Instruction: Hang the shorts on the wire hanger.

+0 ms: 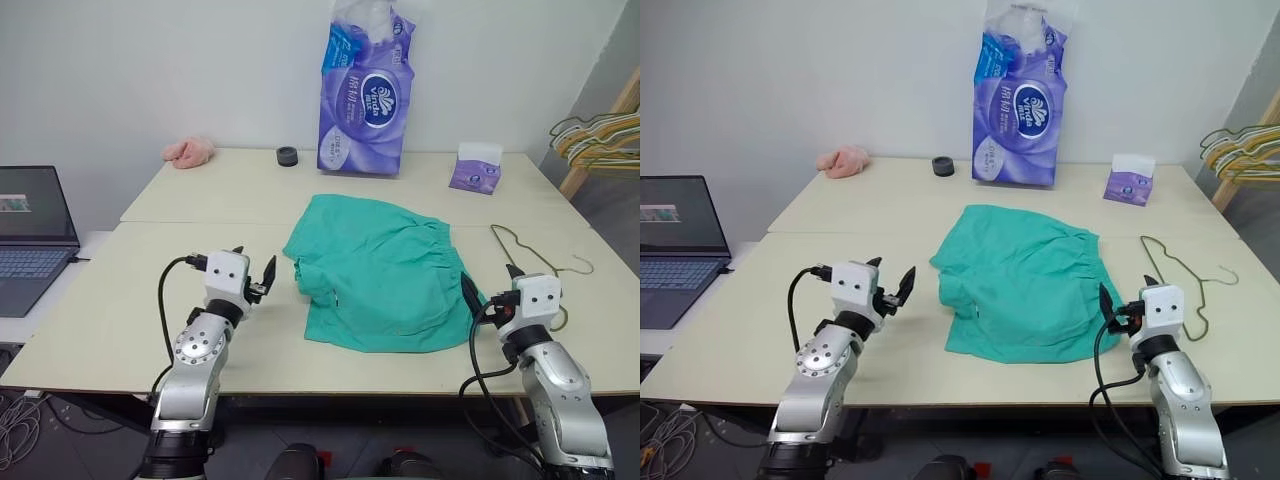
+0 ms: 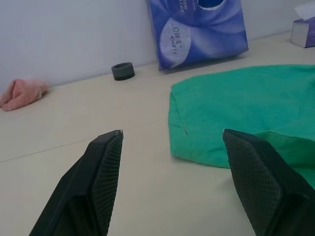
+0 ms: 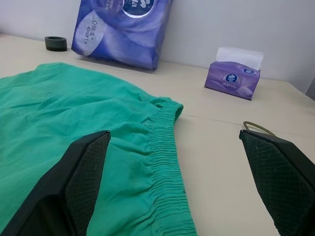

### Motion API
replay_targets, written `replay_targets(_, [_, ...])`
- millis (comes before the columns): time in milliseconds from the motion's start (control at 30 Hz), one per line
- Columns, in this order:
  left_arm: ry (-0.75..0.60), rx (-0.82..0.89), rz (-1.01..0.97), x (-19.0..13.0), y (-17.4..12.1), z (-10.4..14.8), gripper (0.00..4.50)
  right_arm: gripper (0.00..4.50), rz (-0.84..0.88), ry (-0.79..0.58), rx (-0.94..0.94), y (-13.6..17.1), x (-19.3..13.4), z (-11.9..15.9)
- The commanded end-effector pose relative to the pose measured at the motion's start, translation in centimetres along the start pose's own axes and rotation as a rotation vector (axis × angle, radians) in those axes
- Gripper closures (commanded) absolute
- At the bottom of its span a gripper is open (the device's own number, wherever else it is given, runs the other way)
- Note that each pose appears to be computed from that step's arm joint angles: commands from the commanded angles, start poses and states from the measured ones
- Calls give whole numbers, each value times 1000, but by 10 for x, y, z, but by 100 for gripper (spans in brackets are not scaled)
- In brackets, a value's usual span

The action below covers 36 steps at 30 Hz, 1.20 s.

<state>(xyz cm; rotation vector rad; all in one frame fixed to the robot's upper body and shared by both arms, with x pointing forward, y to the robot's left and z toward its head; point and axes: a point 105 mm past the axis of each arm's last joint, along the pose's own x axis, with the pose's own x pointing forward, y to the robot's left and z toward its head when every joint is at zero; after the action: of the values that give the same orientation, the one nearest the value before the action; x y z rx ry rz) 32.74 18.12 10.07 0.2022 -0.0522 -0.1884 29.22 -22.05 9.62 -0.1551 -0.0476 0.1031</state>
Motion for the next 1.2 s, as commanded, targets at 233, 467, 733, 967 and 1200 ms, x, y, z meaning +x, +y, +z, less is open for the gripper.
replay_targets(233, [-112,13,-33,-3,-3,19,108,2,12,-78,-31,1,8,25])
replay_targets(467, [-140,-42,-83,-11,-5,21,108,2,24,-78,-33,1,8,26])
replay_targets(733, [-166,-62,-172,-18,-11,25,24,0,37,-84,-33,5,9,30])
replay_targets(967, [-44,-24,-605,-40,-44,17,4,0,259,-45,-13,33,1,33])
replay_targets(1200, [97,280,-968,-47,-52,7,4,0,870,172,-49,96,-56,29])
